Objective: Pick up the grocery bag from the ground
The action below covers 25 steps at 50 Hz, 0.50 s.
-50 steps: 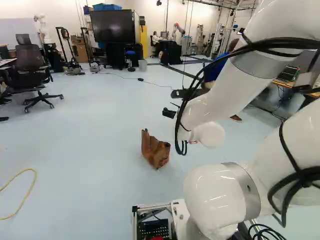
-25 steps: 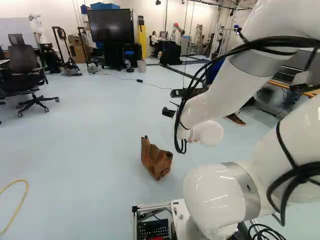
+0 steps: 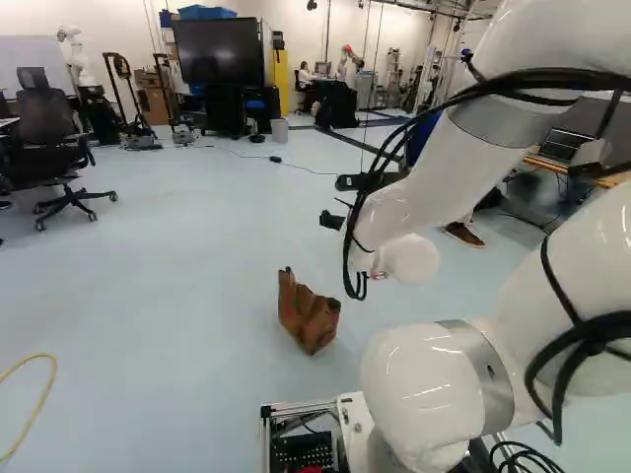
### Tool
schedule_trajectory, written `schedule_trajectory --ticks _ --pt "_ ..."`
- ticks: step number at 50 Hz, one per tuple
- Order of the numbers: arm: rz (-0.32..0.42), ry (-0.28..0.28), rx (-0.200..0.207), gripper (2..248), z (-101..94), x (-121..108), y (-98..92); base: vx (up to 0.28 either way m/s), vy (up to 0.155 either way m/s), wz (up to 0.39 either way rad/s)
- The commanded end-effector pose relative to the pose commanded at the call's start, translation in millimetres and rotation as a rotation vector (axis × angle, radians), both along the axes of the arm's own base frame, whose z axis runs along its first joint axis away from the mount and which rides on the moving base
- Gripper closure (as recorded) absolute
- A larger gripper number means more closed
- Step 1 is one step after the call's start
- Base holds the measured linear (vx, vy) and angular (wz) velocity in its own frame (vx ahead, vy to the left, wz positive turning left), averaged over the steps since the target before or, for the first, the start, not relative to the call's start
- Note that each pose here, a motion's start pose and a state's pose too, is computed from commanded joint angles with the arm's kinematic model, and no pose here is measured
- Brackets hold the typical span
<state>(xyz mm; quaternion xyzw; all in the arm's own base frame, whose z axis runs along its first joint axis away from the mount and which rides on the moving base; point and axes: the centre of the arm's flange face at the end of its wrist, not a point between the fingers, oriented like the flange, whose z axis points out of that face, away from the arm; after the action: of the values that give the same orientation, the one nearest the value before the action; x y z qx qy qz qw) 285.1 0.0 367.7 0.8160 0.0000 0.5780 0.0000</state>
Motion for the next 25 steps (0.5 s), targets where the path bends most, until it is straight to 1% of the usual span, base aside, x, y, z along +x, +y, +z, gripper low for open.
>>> schedule_trajectory --ticks 7,17,21,25 --pt "0.0 0.004 0.0 3 1.2 11 0.0 0.0 0.0 0.0" --pt "0.0 0.012 0.0 3 3.0 32 0.1 0.0 0.0 0.0" --pt "0.002 0.027 0.0 3 2.6 42 0.6 0.0 0.0 0.0" --pt "0.004 0.059 0.0 3 0.7 52 1.4 0.0 0.0 0.0"
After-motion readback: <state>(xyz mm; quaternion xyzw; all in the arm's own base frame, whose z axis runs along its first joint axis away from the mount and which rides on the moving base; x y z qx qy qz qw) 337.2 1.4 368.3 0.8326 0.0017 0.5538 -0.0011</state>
